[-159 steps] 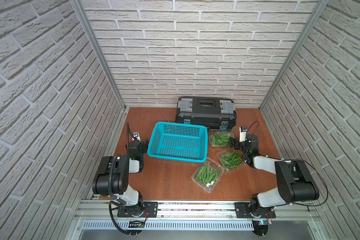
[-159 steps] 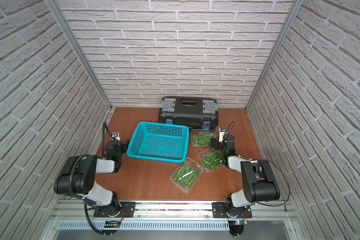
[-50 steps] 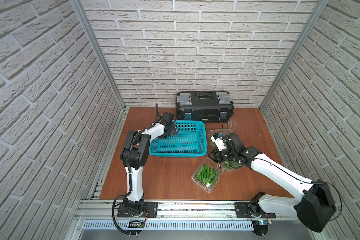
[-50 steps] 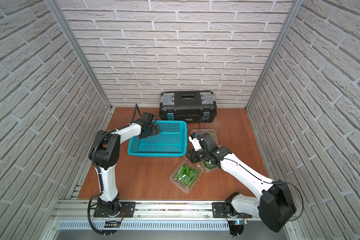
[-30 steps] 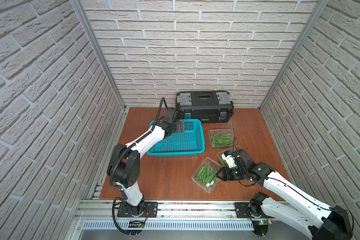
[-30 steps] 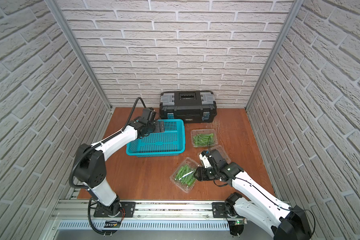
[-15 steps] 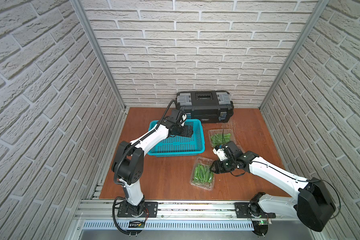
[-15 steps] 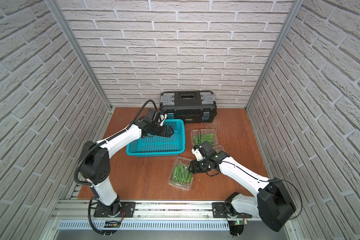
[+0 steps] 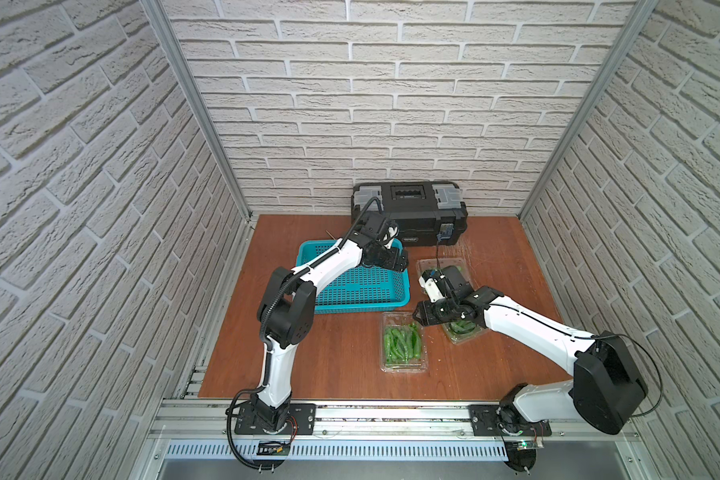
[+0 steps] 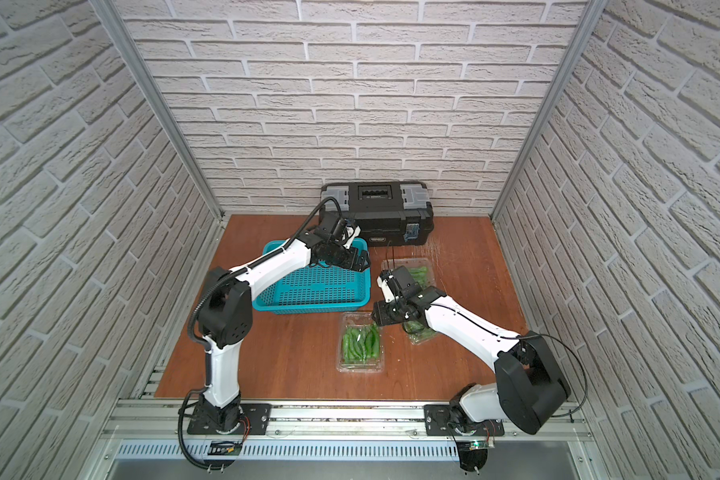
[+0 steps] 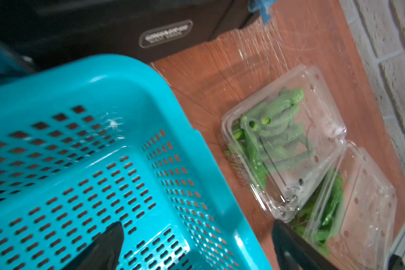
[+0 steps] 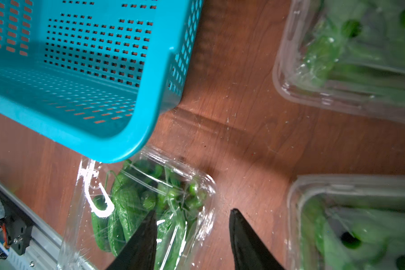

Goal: Take small green peppers out of containers
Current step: Adjust the packing box at the center of the board, then move the basket to the center of the board.

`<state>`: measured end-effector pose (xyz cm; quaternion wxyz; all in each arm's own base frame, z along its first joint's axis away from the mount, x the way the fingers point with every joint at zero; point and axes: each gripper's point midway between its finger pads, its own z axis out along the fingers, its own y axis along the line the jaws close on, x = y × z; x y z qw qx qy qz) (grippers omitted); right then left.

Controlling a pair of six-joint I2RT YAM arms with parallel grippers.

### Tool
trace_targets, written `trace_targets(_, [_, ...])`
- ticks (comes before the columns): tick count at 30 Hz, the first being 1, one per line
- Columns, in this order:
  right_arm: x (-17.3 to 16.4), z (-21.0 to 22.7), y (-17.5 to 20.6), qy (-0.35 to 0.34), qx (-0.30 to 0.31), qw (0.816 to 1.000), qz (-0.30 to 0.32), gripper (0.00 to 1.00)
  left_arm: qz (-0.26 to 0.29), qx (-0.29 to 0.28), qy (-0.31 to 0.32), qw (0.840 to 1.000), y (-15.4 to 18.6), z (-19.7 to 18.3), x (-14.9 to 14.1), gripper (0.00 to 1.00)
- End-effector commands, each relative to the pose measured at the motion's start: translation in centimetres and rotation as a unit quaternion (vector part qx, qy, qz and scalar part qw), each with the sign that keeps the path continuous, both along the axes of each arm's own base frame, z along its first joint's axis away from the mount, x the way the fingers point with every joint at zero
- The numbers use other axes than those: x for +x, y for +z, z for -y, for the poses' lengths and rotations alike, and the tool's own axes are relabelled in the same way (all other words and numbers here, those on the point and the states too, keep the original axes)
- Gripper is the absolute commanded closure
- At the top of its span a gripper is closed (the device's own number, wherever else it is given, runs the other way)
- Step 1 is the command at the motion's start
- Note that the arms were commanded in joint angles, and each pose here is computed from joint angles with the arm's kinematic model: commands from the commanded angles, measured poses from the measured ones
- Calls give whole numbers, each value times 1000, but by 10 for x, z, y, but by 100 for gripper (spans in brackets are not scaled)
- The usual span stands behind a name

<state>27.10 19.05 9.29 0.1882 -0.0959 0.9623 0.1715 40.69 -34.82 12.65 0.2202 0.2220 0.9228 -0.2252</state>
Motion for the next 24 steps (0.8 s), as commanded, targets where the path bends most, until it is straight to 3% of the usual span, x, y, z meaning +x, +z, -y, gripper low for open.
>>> trace_targets(1, [7,1,11,-7,4,999,31,48,-7,47,5,999,-15,-7,2,2])
trace_targets(9, [-2,9,13,-8,4,999,41,48,-23,122,55,991,-39,-32,10,2])
trace_targets(17, [-12,-7,15,40,39,998,29,48,-50,160,109,980,-47,-103,13,2])
trace_targets(21, [-17,-14,9,55,51,997,11,49,-57,167,159,971,-38,-154,17,2])
trace_targets(24, [-20,-12,4,55,47,997,5,48,-29,167,148,974,-13,-162,14,2])
